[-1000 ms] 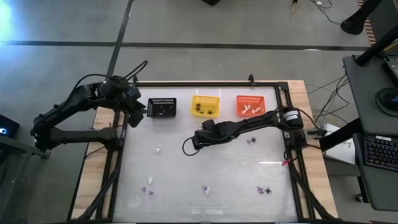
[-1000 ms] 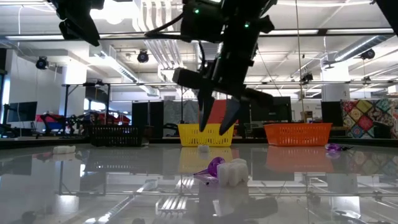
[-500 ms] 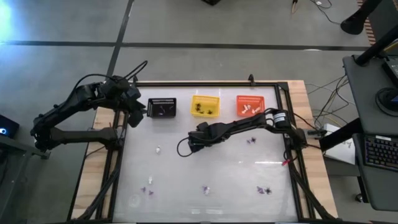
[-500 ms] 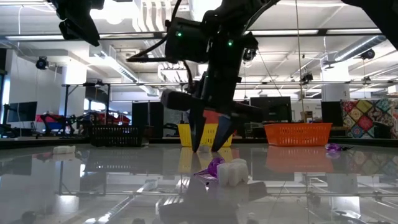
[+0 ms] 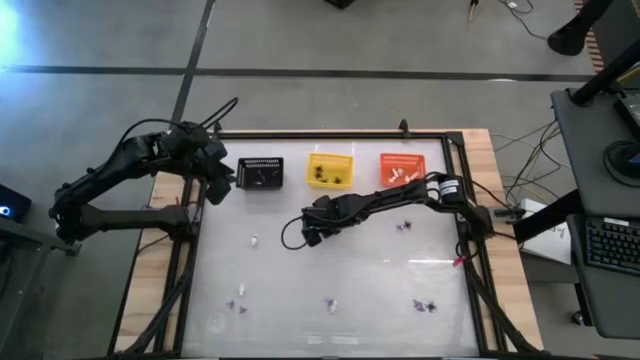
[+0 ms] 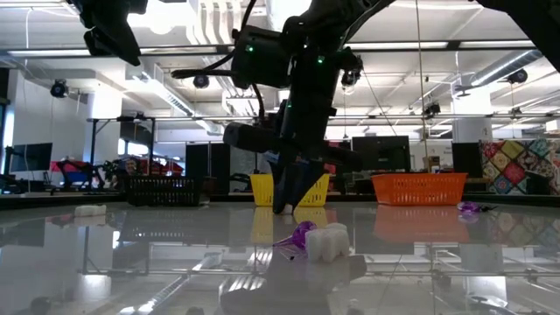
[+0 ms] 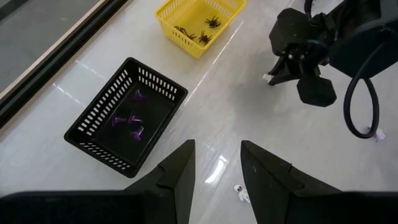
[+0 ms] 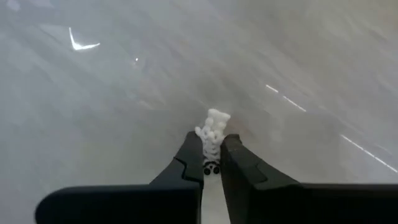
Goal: Sort Halloween decoration
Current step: Put the white skeleton toy into the orange bin
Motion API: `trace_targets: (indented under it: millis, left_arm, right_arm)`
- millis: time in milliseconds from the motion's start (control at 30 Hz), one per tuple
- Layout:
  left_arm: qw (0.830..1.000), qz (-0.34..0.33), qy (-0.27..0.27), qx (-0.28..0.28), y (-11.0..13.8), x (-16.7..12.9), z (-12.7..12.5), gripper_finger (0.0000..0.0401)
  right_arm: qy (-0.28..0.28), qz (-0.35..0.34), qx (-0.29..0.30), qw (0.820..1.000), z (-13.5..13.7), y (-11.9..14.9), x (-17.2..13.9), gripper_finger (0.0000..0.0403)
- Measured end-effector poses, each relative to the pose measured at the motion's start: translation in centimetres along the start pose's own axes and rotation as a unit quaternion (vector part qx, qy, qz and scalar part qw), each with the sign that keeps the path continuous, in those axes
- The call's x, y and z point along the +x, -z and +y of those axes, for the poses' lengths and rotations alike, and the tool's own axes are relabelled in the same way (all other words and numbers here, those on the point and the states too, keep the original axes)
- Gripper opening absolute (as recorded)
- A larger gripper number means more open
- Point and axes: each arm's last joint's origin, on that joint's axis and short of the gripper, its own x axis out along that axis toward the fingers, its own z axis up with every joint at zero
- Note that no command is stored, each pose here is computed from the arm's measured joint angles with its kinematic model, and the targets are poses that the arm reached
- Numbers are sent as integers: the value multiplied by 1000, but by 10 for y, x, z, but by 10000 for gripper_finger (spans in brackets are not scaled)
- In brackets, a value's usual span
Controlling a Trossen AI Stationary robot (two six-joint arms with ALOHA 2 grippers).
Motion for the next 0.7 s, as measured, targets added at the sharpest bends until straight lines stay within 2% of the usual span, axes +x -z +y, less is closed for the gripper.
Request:
trace_targets:
  millis: [233, 367, 700]
  left_arm:
    - [1000, -4, 1, 1, 1, -2, 0, 111]
    - [1000, -7, 1, 1, 2, -4, 0, 111]
    - [1000, -9, 1, 3, 3, -5, 0, 111]
  right_arm:
    - [-1, 0, -13, 1000, -3, -1, -17, 15]
    - [12, -2, -15, 1000, -9, -1, -38, 14]
    - [113, -21, -12, 993, -42, -1, -100, 13]
